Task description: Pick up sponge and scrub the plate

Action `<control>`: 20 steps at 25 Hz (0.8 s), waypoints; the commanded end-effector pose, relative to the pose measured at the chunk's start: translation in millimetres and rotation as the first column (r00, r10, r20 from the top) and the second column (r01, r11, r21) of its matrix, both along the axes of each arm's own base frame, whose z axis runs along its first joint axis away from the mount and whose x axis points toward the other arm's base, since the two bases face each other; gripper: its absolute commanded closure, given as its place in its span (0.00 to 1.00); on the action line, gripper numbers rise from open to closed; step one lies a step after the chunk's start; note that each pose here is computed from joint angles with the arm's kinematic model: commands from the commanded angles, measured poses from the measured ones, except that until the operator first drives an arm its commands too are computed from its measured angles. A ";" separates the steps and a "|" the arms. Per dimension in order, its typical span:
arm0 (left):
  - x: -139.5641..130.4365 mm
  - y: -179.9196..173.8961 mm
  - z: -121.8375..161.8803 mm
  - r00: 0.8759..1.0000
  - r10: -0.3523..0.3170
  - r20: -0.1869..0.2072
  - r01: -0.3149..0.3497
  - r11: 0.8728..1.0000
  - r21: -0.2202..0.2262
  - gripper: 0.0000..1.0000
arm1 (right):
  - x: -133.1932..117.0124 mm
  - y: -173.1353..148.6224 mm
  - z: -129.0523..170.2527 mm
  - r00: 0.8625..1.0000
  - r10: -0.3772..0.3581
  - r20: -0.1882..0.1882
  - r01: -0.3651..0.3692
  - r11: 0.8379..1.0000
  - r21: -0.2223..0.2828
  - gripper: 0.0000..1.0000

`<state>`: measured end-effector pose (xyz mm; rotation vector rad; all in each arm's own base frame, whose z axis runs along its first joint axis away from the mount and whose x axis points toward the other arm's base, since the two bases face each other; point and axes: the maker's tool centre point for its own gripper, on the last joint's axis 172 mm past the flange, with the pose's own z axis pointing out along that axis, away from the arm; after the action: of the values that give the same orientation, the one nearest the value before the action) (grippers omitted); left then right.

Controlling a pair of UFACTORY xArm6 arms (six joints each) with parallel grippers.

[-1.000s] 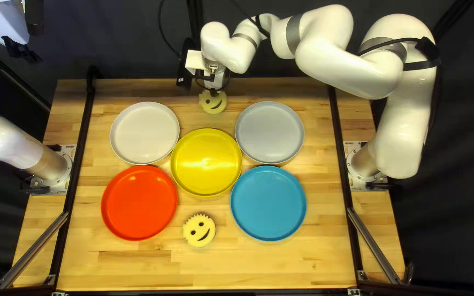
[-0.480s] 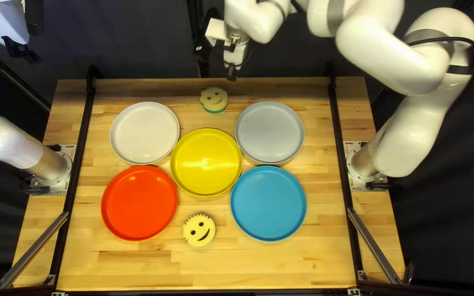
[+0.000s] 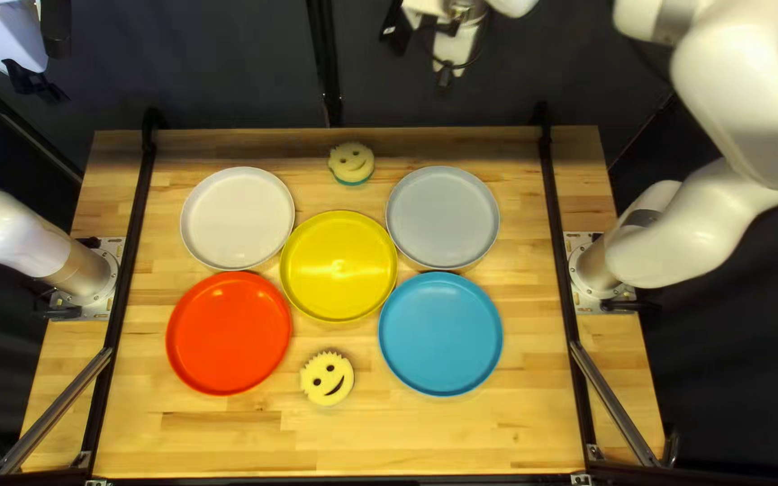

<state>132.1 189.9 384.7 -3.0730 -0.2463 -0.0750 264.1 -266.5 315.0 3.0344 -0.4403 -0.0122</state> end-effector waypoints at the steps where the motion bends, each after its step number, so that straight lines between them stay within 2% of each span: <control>1: 0.0 0.0 0.0 1.000 0.000 0.000 0.000 1.000 0.000 0.00 | -41.3 8.2 16.9 0.999 0.025 -0.028 -0.025 1.000 -0.011 0.00; 7: 0.0 0.0 0.0 1.000 0.000 0.000 0.000 1.000 0.000 0.00 | -78.9 13.6 32.1 0.996 0.074 -0.046 -0.075 0.997 -0.025 0.00; 10: 0.0 0.0 0.0 1.000 0.000 0.000 0.000 1.000 0.000 0.00 | -95.9 9.6 41.6 0.997 0.077 -0.027 -0.078 0.996 -0.040 0.00; 13: 0.0 0.0 0.0 1.000 0.000 0.000 0.000 1.000 0.000 0.00 | -99.1 10.5 45.3 0.997 0.079 -0.011 -0.079 0.996 -0.048 0.00; 20: 0.0 0.0 0.0 1.000 0.000 0.000 0.000 1.000 0.000 0.00 | -99.1 10.5 45.3 0.997 0.079 -0.011 -0.079 0.996 -0.048 0.00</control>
<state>132.1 189.9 384.7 -3.0730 -0.2463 -0.0750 164.9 -256.0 360.3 3.0006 -0.3154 -0.0105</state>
